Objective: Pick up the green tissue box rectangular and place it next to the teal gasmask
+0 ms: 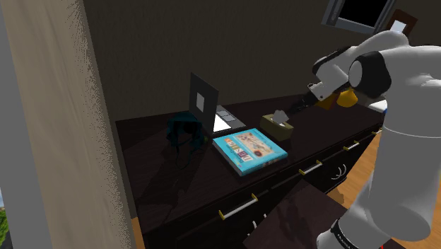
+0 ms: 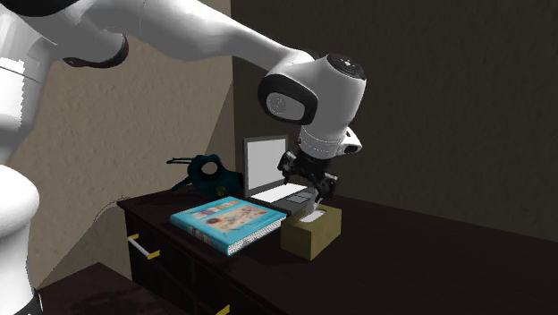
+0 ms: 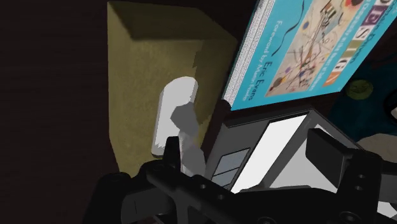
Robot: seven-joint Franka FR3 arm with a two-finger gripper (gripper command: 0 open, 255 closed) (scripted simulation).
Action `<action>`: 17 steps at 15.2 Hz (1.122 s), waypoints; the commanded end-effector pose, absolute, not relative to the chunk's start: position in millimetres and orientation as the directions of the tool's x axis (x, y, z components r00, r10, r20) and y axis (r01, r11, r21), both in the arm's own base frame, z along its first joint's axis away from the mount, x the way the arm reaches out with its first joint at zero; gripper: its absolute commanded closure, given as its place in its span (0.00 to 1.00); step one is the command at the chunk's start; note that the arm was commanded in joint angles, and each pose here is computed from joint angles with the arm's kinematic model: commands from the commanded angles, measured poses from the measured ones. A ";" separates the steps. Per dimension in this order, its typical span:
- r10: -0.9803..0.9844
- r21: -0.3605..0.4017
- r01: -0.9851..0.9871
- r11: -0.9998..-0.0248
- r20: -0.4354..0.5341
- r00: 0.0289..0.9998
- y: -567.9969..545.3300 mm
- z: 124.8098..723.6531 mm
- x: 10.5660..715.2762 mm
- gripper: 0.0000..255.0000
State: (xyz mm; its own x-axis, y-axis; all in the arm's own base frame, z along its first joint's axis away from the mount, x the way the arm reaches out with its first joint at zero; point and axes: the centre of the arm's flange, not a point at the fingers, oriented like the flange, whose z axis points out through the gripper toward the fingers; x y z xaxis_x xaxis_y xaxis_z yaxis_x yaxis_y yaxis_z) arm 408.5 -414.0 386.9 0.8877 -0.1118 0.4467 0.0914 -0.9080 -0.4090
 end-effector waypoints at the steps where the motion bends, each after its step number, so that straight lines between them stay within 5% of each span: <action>1: -0.122 -0.431 0.109 -0.896 0.474 0.872 -438.0 364.2 420.5 0.00; 17: -0.126 -0.438 0.114 -0.892 0.482 0.867 -428.9 326.8 444.2 0.00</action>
State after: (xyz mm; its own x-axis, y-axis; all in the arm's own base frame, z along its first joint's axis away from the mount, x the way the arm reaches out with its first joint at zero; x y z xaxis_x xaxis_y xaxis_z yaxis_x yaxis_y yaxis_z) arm 444.2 -428.9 326.8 0.8671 -0.1259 0.4819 0.1141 -0.8916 -0.4382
